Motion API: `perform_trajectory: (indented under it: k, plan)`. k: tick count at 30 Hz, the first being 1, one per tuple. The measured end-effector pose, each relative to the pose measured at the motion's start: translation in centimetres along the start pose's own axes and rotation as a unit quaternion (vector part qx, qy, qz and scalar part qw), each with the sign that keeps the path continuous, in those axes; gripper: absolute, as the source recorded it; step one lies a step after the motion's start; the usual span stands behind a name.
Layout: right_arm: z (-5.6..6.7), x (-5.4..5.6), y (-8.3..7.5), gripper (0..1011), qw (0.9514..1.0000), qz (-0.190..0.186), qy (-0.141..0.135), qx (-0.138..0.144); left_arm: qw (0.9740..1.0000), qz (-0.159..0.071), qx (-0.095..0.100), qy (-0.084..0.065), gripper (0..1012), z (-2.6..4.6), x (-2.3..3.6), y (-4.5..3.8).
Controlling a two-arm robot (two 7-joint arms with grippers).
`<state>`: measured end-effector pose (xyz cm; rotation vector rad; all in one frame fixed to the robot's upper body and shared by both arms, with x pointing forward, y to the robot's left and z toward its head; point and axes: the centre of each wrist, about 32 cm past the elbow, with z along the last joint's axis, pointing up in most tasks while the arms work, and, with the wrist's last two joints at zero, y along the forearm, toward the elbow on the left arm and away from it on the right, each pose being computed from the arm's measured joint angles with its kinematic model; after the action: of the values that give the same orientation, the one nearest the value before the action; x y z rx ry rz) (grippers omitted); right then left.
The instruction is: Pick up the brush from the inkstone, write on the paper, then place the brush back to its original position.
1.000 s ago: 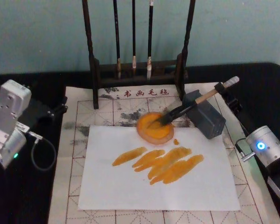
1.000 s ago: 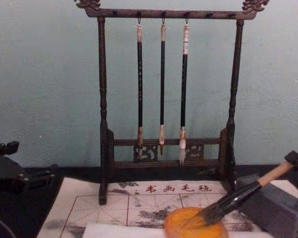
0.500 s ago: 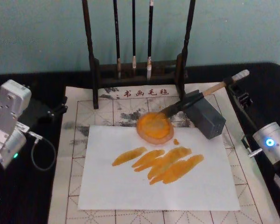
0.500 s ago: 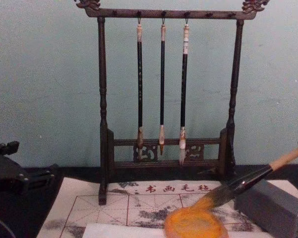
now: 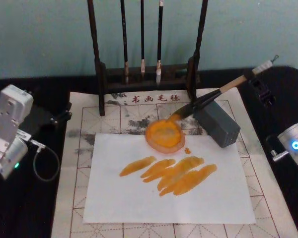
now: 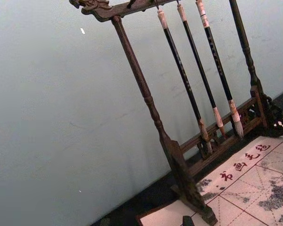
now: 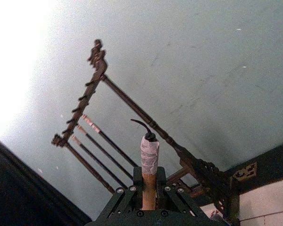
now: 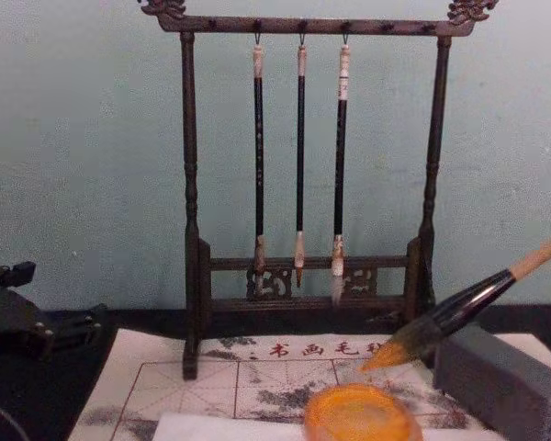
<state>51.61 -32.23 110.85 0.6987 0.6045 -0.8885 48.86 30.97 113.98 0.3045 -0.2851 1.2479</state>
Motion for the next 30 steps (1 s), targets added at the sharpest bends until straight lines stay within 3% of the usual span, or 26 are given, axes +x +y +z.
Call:
perform_trajectory:
  k: [6, 12, 30]
  plan:
    - [1.1, -0.5, 0.0, 183, 0.9979, 0.011, -0.055, -0.032, 1.0000, 0.000, 0.000, 0.000, 1001, 0.00, 0.00, 0.00]
    - [2.3, -0.9, 0.0, 183, 0.9941, 0.025, -0.092, -0.051, 1.0000, 0.000, 0.000, 0.000, 1001, 0.00, 0.00, 0.00]
    - [3.6, -2.0, -0.3, 183, 0.9804, 0.062, -0.168, -0.082, 1.0000, 0.000, 0.000, 0.000, 1001, 0.00, 0.00, 0.00]
